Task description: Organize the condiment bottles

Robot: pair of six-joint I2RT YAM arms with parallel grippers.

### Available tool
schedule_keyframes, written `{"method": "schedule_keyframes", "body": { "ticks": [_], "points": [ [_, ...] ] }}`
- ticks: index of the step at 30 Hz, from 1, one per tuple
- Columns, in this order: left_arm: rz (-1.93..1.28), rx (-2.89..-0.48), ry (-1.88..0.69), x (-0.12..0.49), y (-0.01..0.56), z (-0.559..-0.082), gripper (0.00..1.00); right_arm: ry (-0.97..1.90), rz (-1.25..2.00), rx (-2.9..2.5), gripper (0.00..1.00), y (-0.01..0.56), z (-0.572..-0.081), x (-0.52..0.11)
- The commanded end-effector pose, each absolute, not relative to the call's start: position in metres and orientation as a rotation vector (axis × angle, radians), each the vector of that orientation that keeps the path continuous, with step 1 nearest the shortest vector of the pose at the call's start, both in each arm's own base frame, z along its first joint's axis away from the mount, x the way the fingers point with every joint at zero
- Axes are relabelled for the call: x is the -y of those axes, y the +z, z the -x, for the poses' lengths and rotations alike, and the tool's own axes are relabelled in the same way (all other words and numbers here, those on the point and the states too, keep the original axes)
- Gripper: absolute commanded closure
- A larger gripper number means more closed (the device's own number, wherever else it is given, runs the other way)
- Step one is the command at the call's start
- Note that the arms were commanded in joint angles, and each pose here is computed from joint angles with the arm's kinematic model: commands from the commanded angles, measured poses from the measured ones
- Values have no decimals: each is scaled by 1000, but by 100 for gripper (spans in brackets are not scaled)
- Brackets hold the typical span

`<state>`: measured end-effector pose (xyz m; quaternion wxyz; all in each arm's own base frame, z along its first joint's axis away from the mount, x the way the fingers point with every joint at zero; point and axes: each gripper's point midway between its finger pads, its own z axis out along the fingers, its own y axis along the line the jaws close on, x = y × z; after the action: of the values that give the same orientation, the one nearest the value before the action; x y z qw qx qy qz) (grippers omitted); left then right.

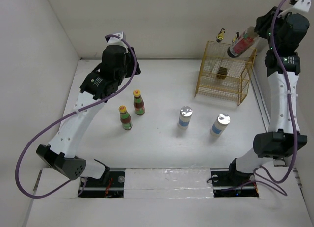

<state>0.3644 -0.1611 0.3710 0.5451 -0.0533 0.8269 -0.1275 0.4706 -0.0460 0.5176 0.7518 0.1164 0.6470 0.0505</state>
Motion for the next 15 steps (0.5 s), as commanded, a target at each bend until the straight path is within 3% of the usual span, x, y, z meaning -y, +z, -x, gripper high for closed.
{"method": "schedule_keyframes", "body": {
  "ticks": [1,9,15],
  "points": [
    [149,-1889,-336,158,398,-362,50,103,-286,-1240,100,576,-458,75],
    [142,-1892,-346,161,398,-363,50,-8,-364,-1249,100,560,-495,132],
    [143,-1903,-356,163,394,-363,50,-23,-358,-1222,100,564,-514,140]
  ]
}}
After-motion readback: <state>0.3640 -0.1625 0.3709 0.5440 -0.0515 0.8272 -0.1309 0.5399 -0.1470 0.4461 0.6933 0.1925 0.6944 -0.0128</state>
